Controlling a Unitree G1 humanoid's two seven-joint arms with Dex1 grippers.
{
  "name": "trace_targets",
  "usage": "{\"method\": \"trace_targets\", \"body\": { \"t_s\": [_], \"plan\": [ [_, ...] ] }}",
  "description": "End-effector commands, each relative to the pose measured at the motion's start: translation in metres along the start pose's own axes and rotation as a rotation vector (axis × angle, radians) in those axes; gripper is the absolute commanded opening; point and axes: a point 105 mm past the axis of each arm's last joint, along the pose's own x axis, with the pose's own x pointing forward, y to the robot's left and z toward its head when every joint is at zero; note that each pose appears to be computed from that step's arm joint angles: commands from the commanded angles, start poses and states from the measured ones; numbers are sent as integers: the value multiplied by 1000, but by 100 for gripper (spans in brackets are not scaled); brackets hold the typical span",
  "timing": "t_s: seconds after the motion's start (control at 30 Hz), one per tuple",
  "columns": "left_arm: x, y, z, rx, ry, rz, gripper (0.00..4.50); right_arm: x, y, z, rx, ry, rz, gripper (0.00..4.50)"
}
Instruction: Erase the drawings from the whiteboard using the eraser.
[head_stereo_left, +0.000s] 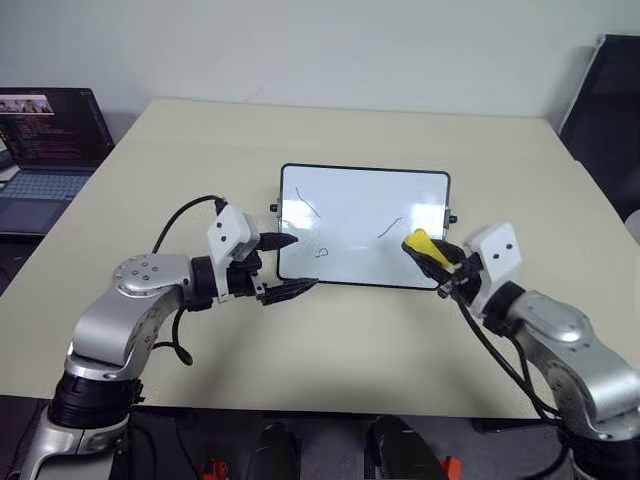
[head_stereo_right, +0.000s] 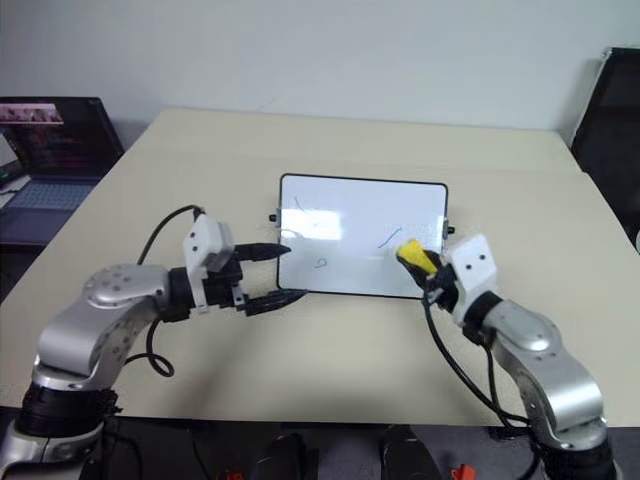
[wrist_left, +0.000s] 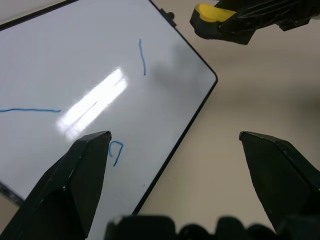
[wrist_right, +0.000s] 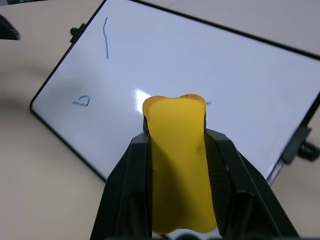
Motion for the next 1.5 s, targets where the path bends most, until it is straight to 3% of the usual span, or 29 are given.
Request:
{"method": "trace_targets", "body": {
  "t_s": [0.03, 0.33, 0.7, 0.87, 0.93, 1.0, 1.27, 1.4, 1.5],
  "plan": [
    [-9, 2, 7, 45, -21, 34, 450, 16, -10, 3, -65, -34, -80, 111],
    [-10, -2, 7, 57, -35, 47, 450, 42, -30, 1, -117, -34, -188, 111],
    [-12, -2, 3, 65, -36, 50, 450, 44, 30, -32, -208, 124, 145, 110],
    [-12, -5, 0, 67, -27, 40, 450, 51, -25, -24, -279, 127, -205, 110],
    [-12, -5, 0, 67, -26, 39, 450, 49, -35, -22, -290, 126, -255, 110],
    [-11, -5, -1, 66, -25, 38, 450, 50, -31, -24, -282, 127, -222, 110],
    [-13, -6, -4, 44, -23, 47, 450, 49, 40, -36, -298, 143, 154, 110],
    [-18, -2, -9, 22, -20, 82, 450, 51, 29, -28, -303, 101, 74, 110],
    [-27, 3, -14, -3, -14, 124, 450, 45, 34, -12, -264, -5, 127, 110]
  ]
}}
